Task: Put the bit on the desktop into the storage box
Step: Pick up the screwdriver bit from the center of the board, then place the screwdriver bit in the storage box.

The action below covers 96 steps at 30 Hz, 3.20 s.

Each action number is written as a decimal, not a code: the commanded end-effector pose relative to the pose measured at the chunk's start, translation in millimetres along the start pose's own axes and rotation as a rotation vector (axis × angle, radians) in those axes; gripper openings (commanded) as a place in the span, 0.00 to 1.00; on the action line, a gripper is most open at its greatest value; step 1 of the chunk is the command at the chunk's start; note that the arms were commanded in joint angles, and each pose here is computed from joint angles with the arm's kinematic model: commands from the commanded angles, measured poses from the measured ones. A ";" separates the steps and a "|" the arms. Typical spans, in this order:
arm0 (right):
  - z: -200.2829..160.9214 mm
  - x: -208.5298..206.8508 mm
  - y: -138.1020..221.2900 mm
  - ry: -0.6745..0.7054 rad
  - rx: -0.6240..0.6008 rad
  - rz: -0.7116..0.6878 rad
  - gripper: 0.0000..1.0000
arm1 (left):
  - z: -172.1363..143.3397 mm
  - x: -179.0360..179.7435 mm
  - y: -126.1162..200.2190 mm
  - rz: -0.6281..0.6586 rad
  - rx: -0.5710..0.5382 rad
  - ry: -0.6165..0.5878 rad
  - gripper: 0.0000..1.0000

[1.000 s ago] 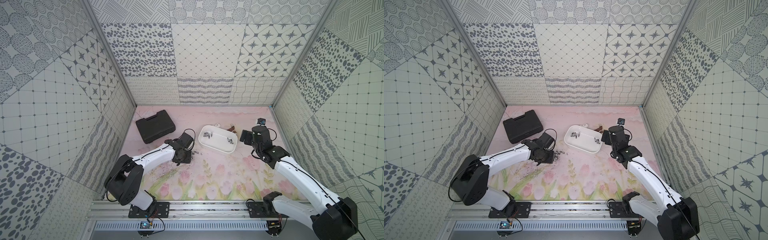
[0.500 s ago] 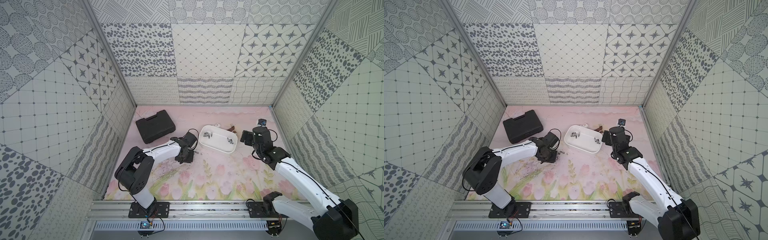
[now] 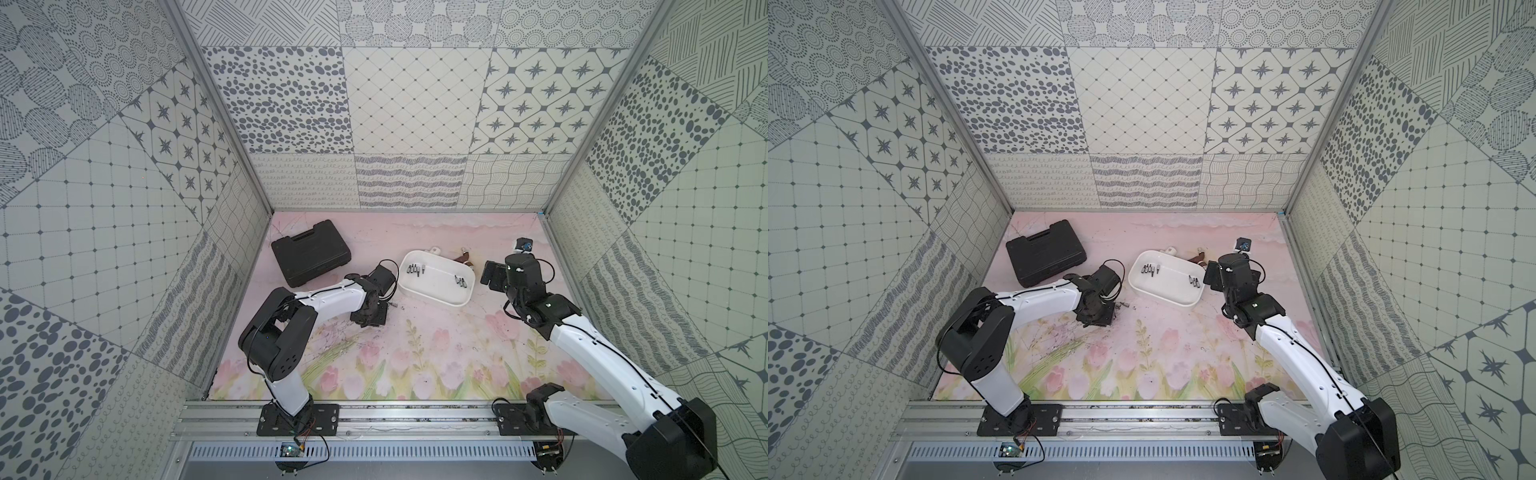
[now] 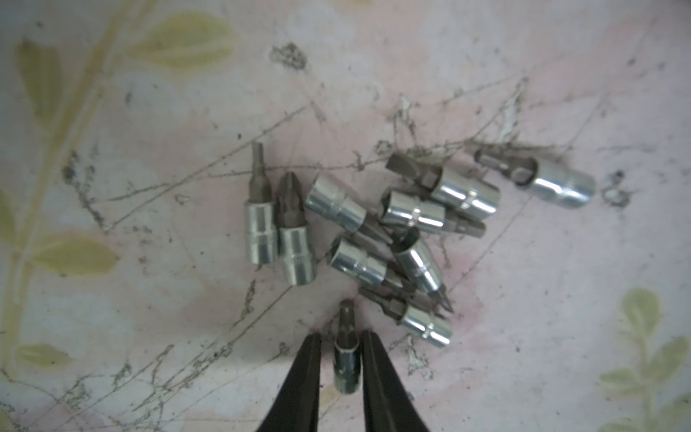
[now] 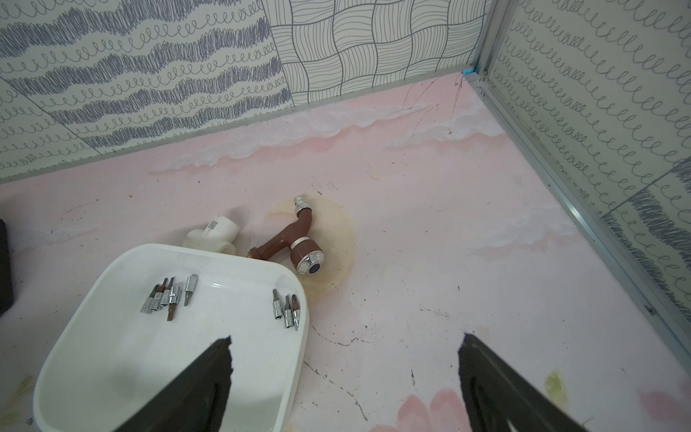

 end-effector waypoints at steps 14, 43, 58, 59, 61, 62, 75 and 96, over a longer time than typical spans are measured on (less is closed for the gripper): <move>1.6 -2.2 -1.2 -0.022 -0.031 -0.007 0.97 | -6.2 0.4 1.4 0.022 0.014 -0.029 0.14; 4.3 -5.3 6.1 -0.054 -0.047 0.013 0.97 | 30.2 -8.5 108.3 -0.030 -0.275 -0.086 0.11; 7.5 -8.6 14.1 -0.064 -0.074 0.023 0.97 | 91.2 -46.2 133.1 -0.084 -0.353 -0.193 0.10; 7.3 -9.2 14.9 -0.067 -0.075 0.025 0.97 | 94.5 -49.1 131.5 -0.087 -0.351 -0.200 0.11; 6.4 -10.2 15.9 -0.071 -0.076 0.027 0.96 | 99.9 -54.3 129.5 -0.097 -0.348 -0.212 0.11; 5.9 -10.9 16.5 -0.072 -0.077 0.027 0.97 | 103.0 -56.4 127.3 -0.101 -0.344 -0.217 0.10; 3.9 -16.5 23.3 -0.083 -0.095 0.034 0.97 | 132.0 -78.7 81.9 -0.077 -0.281 -0.286 0.10; -2.4 -21.1 23.5 -0.089 -0.090 0.029 0.97 | 138.9 -75.5 5.8 0.111 -0.109 -0.346 0.11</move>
Point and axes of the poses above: each gripper's point midway between its finger pads, its own y axis back along the fingers, its own x axis along the line the jaws close on, z = x × y, the point moved 9 cm from there along y, back along the fingers, and after that the axes turned 10 degrees about -y, right-handed, at the moved point
